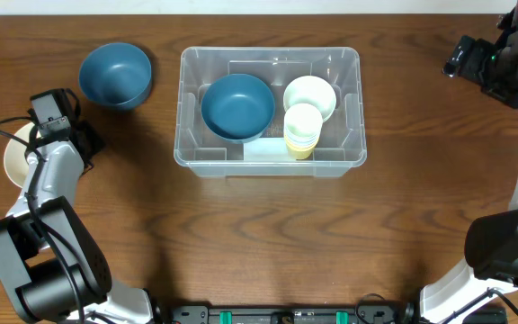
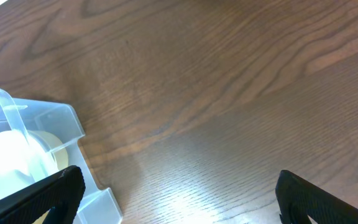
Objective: Pack container
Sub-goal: 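Lower the left gripper and grasp the cream bowl's rim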
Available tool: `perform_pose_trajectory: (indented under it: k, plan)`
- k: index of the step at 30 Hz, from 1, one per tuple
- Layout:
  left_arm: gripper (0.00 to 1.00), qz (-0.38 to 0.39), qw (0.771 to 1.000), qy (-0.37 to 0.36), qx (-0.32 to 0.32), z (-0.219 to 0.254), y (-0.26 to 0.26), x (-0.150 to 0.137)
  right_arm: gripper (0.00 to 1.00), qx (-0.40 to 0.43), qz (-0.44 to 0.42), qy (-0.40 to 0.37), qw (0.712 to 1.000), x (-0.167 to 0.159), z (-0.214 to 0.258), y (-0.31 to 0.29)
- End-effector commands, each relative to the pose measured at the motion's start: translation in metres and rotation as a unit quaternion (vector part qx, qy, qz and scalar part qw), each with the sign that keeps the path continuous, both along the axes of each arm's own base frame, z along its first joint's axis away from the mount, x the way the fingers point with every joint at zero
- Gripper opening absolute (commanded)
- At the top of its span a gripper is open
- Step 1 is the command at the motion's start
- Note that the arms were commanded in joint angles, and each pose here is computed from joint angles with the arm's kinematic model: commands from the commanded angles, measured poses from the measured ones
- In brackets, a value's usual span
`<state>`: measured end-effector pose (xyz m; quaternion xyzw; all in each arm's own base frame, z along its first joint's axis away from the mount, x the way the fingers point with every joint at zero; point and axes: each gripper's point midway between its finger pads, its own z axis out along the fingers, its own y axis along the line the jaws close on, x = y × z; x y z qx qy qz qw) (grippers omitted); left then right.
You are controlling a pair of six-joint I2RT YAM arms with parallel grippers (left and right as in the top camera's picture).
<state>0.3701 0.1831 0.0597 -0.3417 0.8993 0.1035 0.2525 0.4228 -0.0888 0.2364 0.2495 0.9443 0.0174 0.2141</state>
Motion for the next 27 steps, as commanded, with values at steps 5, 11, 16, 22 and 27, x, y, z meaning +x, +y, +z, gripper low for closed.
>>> perform_pose_trajectory:
  k: [5,11,16,22,27]
  plan:
    - [0.28,0.0,1.0,0.008,-0.001,-0.005,0.0,-0.004,0.99,0.0,-0.008,-0.016,1.0,-0.001,0.012,-0.001]
    - [0.28,0.001,1.0,0.018,-0.006,-0.015,0.0,-0.005,0.99,0.0,-0.007,-0.016,1.0,-0.001,0.012,-0.001]
    - [0.13,0.002,1.0,0.021,-0.007,-0.021,0.0,-0.004,0.99,0.0,-0.008,-0.016,1.0,-0.001,0.012,-0.001]
    - [0.06,0.011,1.0,0.011,-0.009,-0.02,0.001,-0.001,0.99,0.0,-0.007,-0.016,1.0,-0.001,0.012,-0.001]
    - [0.06,-0.005,0.999,0.0,-0.033,-0.019,-0.008,0.004,0.99,0.0,-0.008,-0.016,1.0,-0.001,0.012,-0.001]
